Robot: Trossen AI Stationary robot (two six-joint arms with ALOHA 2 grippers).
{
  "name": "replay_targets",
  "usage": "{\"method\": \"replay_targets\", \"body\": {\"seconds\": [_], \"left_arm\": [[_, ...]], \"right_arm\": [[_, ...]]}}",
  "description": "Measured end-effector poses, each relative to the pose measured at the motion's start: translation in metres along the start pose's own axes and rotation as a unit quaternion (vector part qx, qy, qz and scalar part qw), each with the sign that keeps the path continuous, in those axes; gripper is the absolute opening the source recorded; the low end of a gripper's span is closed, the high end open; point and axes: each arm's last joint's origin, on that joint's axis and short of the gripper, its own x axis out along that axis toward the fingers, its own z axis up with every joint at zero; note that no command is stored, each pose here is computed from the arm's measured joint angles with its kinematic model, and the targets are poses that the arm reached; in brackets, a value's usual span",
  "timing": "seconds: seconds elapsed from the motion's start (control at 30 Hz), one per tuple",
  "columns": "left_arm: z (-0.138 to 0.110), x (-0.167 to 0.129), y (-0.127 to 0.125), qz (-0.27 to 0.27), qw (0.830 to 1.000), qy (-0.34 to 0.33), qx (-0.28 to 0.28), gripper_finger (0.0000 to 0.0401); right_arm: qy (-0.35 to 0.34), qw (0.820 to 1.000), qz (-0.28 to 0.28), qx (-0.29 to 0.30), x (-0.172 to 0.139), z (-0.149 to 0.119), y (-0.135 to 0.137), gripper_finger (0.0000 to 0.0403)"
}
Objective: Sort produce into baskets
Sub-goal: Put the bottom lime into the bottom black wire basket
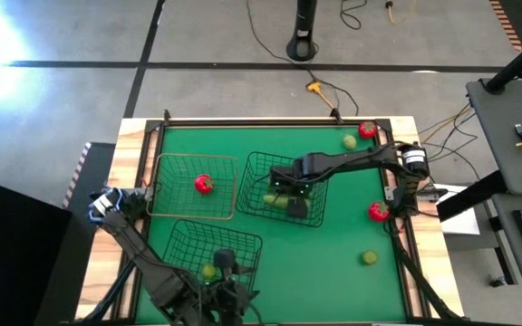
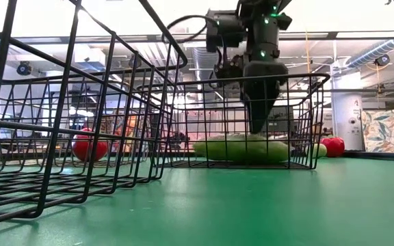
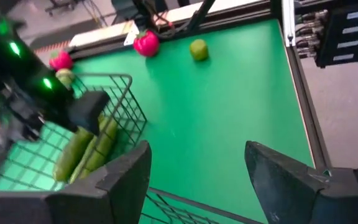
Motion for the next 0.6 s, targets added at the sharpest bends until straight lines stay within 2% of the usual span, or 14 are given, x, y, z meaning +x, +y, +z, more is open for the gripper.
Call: {"method": "replay_targets", "body": {"seconds": [0.13,0.3,0.47,0.6], "left_arm": [[-0.005,0.003,-0.001,0.003,0.999,0.006,-0.036,0.0242],[-0.003,0.002,0.000,0.005,0.999,0.003,-0.043,0.0242],[0.000,0.006,0.004,0.021,0.999,-0.006,-0.047,0.0242],[-0.002,0.013,0.006,0.029,0.997,-0.006,-0.070,0.0242]], "right_arm": [[0.004,1.000,-0.006,0.006,-0.032,0.004,0.004,0.0295],[0.003,1.000,-0.003,-0.005,-0.093,-0.009,0.034,0.0301],[-0.002,0.999,0.004,0.037,-0.145,-0.051,0.078,0.0293],[0.004,0.995,0.021,0.093,-0.161,-0.099,0.120,0.0295]]}}
